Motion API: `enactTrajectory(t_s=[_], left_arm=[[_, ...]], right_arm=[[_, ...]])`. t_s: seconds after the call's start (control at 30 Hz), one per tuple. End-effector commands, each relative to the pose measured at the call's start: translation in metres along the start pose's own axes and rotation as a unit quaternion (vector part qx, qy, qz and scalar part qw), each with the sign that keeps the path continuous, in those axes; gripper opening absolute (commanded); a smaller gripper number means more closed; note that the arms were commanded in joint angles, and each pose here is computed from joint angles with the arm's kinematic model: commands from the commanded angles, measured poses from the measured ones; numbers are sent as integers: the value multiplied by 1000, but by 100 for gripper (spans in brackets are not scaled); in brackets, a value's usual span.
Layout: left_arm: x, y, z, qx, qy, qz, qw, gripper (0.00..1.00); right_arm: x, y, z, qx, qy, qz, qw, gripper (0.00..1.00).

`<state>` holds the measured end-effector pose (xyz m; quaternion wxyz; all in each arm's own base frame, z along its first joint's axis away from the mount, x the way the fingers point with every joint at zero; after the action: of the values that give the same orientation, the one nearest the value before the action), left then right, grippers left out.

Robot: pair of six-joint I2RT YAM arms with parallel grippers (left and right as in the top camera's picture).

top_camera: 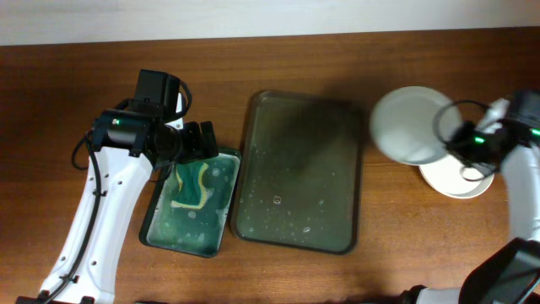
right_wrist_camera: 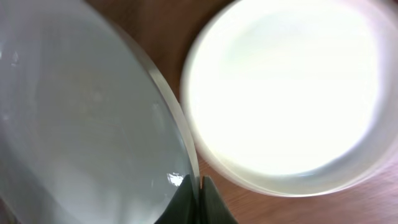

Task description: Clean dirty plates on tray and stack at the side

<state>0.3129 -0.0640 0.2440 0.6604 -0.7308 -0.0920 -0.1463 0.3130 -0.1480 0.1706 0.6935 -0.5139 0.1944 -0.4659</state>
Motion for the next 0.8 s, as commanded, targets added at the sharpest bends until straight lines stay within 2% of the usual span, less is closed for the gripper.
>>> enactTrajectory(t_s=[0.0,0.1,0.2,0.23,0.27,0.3,0.4,0.47,0.53,0.6,0.77], left_arm=[[1,-4,0,-4,2,-6,1000,99],[1,-4,0,-3,2,-6,1000,99],[1,-4,0,-4,2,-6,1000,100],[1,-4,0,-3,2,-6,1000,99],[1,-4,0,-4,2,-6,1000,99],[1,-4,0,-3,2,-6,1000,99],[1,-4,0,-3,2,-6,1000,99],[1,-4,0,-4,2,-6,1000,99],[1,-4,0,-3,2,-6,1000,100],[1,-4,0,-3,2,-6,1000,100],[1,-4,0,-4,2,-6,1000,100]], right_arm=[[23,10,-47,-22,115,3,993,4],[35,23,-95,-101,168,-8,981,4],[31,38,-116,-123,193,21,973,4],[30,42,-118,-126,194,26,973,16],[30,44,-118,-124,194,29,973,47],[30,43,-113,-109,193,32,975,61],[33,25,-65,46,148,66,986,64],[25,3,-37,109,115,85,984,64],[10,-17,-14,129,67,92,985,64],[-19,-42,21,145,-21,92,985,63],[-99,-61,82,119,-185,115,969,63]])
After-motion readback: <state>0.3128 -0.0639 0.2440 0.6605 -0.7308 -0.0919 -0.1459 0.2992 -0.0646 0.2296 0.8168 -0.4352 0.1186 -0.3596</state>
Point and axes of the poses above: each gripper's point midway between its finger pads, its own y axis out along the fingers, its own z axis along the line the jaws close on, x = y × z, the point moved 5 cm from there along -y, back along the fingers, and after that the axes turned 14 degrees about y, right-handed, at the moved point
